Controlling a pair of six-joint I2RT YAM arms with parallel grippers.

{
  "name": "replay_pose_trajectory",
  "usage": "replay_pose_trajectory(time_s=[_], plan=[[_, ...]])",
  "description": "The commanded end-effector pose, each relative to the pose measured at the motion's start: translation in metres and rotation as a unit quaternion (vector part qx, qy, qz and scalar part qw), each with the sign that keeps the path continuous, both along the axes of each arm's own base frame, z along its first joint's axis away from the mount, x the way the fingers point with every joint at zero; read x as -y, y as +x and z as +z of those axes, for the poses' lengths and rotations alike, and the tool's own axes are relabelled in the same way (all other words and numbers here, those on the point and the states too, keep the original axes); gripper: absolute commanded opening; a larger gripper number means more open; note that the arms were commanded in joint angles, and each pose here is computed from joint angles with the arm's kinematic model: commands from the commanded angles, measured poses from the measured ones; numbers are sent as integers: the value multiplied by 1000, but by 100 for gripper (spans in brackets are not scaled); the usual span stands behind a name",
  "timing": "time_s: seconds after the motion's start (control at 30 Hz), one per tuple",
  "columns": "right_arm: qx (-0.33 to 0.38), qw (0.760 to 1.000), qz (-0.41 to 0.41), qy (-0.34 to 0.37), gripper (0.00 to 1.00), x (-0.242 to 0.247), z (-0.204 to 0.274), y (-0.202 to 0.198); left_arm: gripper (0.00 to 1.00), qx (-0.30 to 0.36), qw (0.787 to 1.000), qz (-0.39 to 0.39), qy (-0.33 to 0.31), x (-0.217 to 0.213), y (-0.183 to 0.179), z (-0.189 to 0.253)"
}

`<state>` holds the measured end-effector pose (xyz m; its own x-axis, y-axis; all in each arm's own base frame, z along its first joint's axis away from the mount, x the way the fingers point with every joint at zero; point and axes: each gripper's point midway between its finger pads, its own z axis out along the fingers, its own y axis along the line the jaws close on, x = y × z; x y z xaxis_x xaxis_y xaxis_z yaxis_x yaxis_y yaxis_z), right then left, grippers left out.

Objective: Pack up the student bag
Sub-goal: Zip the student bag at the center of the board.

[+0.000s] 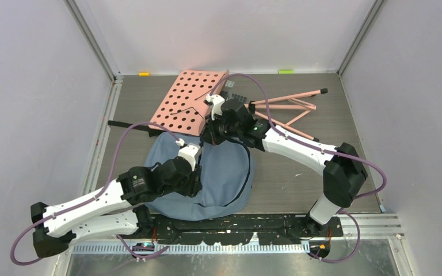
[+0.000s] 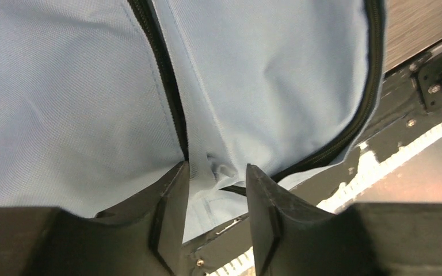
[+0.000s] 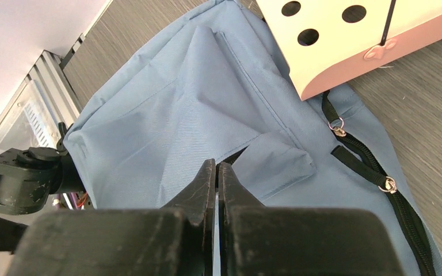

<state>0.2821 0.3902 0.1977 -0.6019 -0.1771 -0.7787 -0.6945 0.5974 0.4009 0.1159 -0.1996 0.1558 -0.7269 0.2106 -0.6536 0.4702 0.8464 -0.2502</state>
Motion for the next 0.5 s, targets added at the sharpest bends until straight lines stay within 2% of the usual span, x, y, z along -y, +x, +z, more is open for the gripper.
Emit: replay_pose_trajectory(time_s=[0.0,0.07,0.17,0.3,0.47], plan=[[59,996,4,66,1,-8,47,7,52,28,999,8,-20,8,9,40],[57,996,6,67,1,-7,46,3,64,59,998,24,-6,5,22,52],[54,996,5,67,1,-4,46,0,73,93,995,42,20,2,42,60],[50,996,6,67,1,-3,46,-2,72,111,991,57,44,0,65,58],[48,997,7,68,1,-4,46,-3,61,137,987,56,58,0,83,50]])
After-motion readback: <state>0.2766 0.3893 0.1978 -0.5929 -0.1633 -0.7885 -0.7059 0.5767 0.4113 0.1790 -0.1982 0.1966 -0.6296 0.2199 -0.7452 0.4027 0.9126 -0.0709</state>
